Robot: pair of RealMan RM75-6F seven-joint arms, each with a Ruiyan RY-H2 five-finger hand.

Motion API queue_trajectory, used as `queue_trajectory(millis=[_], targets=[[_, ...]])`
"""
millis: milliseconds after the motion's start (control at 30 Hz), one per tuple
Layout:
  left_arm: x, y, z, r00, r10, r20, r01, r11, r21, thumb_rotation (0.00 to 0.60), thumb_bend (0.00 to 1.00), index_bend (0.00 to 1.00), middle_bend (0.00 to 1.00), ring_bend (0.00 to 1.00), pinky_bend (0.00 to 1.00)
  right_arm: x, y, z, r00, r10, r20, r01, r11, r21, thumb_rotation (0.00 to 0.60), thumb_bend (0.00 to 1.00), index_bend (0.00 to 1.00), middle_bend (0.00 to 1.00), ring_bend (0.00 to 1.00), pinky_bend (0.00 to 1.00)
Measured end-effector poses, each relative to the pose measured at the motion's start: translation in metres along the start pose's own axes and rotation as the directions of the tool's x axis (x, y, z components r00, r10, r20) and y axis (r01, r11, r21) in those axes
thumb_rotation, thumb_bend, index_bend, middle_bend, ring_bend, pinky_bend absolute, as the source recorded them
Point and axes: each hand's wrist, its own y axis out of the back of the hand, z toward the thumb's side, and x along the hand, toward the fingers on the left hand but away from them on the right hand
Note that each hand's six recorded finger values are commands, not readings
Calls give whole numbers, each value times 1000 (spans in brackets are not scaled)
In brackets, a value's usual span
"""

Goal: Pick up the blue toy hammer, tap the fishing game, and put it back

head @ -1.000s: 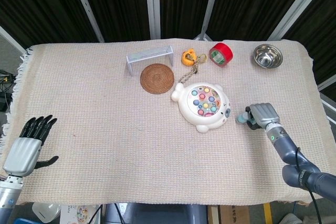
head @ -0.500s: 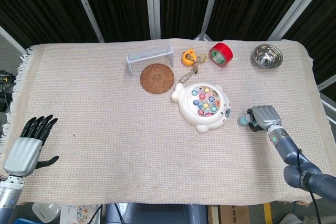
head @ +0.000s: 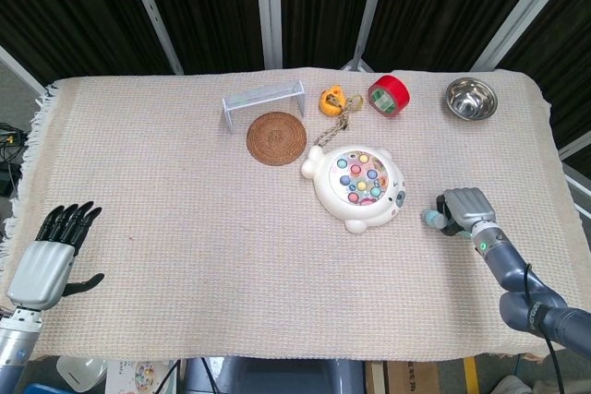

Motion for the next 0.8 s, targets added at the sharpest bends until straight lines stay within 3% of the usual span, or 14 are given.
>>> queue_trajectory(millis=[400, 800], targets=[[0, -1, 0, 1000, -2, -1, 2, 1000, -2, 600, 35, 0, 0, 0, 0, -2, 0, 1, 1000, 6, 3, -6, 1000, -8, 600, 265, 581, 543, 379, 318], [1, -2, 0, 1000, -6, -5, 6, 1000, -4, 600, 36, 0, 0, 0, 0, -6, 12, -1, 999, 26, 20, -26, 1000, -13, 600, 265, 458, 482, 313, 248]])
